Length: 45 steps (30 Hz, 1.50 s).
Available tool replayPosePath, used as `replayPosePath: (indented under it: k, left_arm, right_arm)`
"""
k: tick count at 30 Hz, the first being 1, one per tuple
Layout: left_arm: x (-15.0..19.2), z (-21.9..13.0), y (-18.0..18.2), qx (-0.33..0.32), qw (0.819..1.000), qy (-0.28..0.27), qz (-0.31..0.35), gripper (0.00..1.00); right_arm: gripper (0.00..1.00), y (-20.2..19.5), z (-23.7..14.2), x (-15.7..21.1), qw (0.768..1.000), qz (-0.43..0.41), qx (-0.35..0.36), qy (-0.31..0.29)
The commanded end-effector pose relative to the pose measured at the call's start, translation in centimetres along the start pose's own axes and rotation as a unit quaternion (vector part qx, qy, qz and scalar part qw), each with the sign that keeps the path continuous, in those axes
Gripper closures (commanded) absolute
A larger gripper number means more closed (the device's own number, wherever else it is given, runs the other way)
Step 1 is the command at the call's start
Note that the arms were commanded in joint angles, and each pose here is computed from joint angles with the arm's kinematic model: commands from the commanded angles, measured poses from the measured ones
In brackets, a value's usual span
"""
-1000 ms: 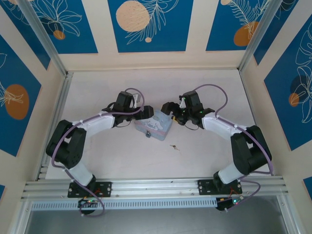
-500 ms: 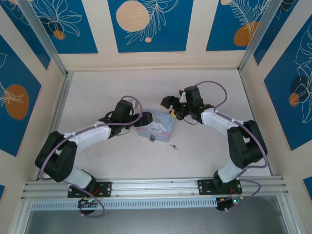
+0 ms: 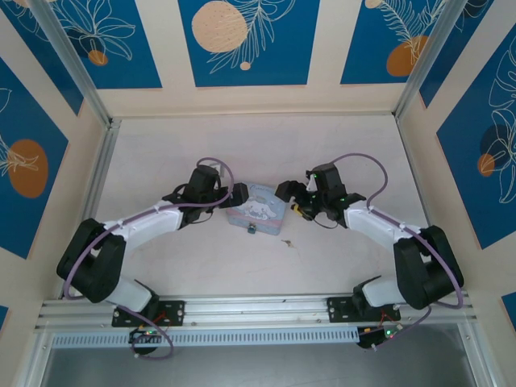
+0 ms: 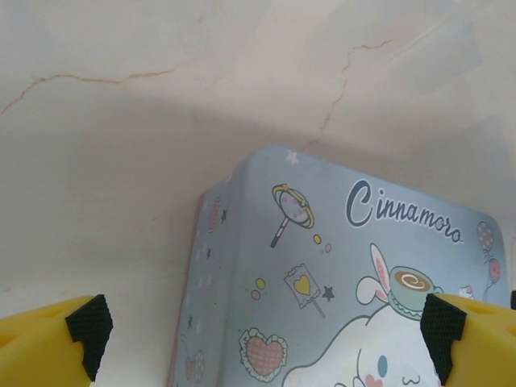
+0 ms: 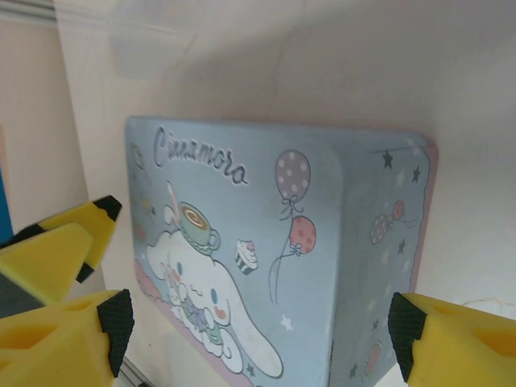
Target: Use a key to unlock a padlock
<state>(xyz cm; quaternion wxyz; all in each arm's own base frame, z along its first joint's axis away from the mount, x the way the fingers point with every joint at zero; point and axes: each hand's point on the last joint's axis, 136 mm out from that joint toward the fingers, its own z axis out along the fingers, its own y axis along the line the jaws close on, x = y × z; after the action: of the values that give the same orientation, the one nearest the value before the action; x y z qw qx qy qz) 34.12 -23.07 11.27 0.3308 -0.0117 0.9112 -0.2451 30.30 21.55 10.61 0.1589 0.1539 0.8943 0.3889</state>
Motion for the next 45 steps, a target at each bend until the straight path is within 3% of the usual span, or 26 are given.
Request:
replayPosePath:
  k: [1,7,15,18,22,30,32,35,38,42,45]
  left_arm:
    - [-0.5,0.0,-1.1,0.018,1.0,-0.002,0.008,0.01]
    - [0.4,-0.1,-0.8,0.029,1.0,0.0,-0.005,0.01]
    - [1.6,-0.2,-0.4,0.038,0.999,0.004,-0.024,0.01]
    - [1.9,-0.4,-0.4,0.045,0.998,0.002,-0.037,0.01]
    - [2.1,-0.8,-0.6,0.063,0.996,-0.006,-0.062,0.01]
    - [2.5,-1.6,-1.5,0.091,0.992,-0.009,-0.084,0.01]
    - [2.7,-1.9,-0.9,0.079,0.993,-0.011,-0.086,0.0]
    - [2.8,-2.9,1.7,0.01,0.996,-0.025,-0.085,0.01]
    - [2.7,-4.2,4.3,-0.057,0.994,-0.038,-0.084,0.01]
    - [2.6,-4.7,4.5,-0.066,0.993,-0.039,-0.091,0.0]
    - [2.7,-4.6,4.3,-0.063,0.993,-0.03,-0.092,0.01]
  right_arm:
    - [0.16,2.0,0.9,-0.2,1.0,-0.01,-0.016,0.013]
    - [0.16,4.6,2.6,-1.5,0.999,-0.022,-0.029,0.026]
    - [0.18,4.2,3.3,-2.3,0.999,-0.017,-0.022,0.026]
    - [0.18,3.1,1.4,-2.2,1.0,-0.018,-0.014,-0.007]
    - [0.2,0.2,-1.7,-1.1,0.998,-0.027,0.051,-0.034]
    - [0.25,-5.3,-3.3,3.9,0.99,-0.06,0.121,0.027]
    - [0.27,-6.0,-3.3,4.7,0.988,-0.069,0.132,0.036]
    - [0.32,-6.9,-3.3,5.5,0.983,-0.091,0.152,0.047]
    - [0.44,-7.2,-3.0,6.1,0.978,-0.116,0.163,0.063]
    - [0.55,-7.0,-1.8,6.7,0.967,-0.159,0.177,0.091]
    - [0.56,-7.1,-1.0,7.1,0.955,-0.19,0.2,0.11]
